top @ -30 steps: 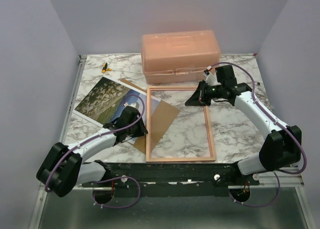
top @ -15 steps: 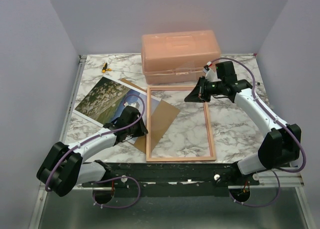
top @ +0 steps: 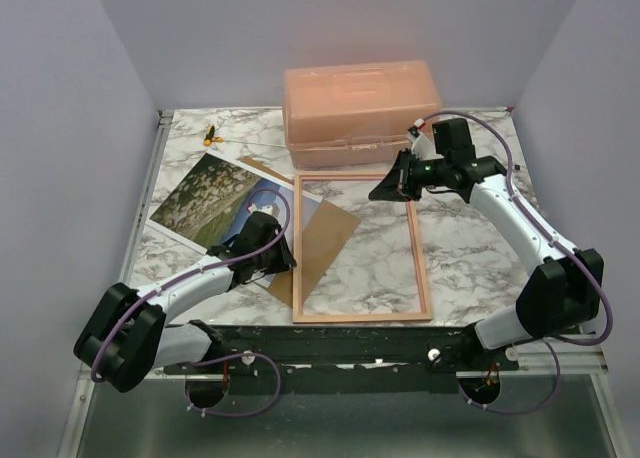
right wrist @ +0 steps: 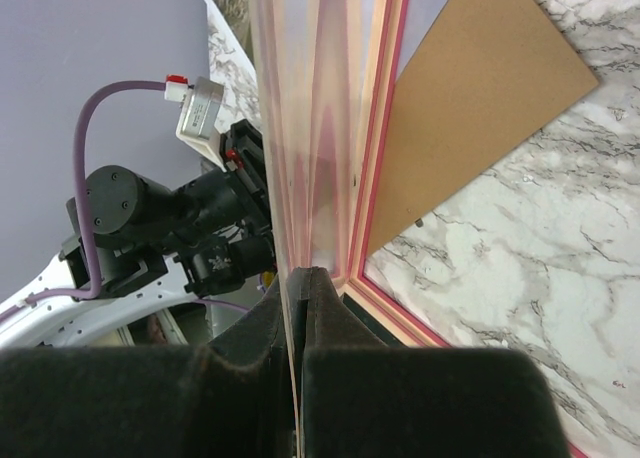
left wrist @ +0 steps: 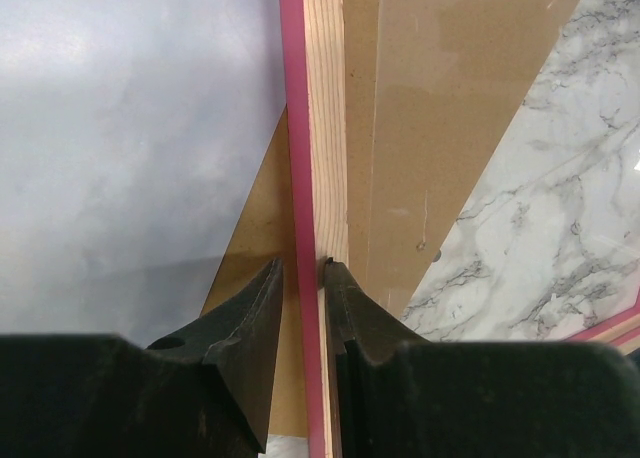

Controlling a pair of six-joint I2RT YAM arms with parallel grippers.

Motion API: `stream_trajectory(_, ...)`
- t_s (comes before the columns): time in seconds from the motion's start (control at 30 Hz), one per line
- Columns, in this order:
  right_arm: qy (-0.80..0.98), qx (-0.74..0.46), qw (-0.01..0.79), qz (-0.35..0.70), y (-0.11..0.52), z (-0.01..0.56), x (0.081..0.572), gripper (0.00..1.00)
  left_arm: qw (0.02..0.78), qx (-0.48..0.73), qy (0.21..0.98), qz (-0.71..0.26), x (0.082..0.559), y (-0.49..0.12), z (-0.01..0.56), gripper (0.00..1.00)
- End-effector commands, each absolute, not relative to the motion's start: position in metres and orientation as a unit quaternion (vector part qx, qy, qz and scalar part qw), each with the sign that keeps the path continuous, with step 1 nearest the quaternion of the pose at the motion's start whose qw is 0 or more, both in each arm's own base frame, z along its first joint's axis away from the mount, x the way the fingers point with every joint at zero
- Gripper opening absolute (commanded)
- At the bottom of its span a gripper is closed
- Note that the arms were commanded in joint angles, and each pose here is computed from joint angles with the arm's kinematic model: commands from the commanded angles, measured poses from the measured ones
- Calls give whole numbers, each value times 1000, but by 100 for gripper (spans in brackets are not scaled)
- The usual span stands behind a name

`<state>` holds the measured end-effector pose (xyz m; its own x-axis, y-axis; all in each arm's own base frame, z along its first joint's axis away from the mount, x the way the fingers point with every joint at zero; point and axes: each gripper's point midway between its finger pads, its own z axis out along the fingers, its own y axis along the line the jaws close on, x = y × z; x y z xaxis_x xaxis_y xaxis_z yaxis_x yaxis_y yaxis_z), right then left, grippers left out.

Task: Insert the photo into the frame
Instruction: Place the photo frame item in the photo frame.

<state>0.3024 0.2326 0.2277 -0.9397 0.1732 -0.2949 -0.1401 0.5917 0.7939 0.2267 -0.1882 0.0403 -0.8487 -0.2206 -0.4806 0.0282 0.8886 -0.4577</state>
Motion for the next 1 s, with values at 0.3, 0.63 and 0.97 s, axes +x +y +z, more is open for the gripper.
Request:
stream_trajectory(0.3,878,7,157,452,231,217,305,1,244,-47,952,-179,215,-169,17,24)
stream_trajectory(0.63,875,10,145,461,231,211,299,1,243,-45,952,-178,215,-169,17,24)
stream_trajectory(0.97,872,20,130,472,233,203,291,1,243,-46,953,-176,215,-168,16,24)
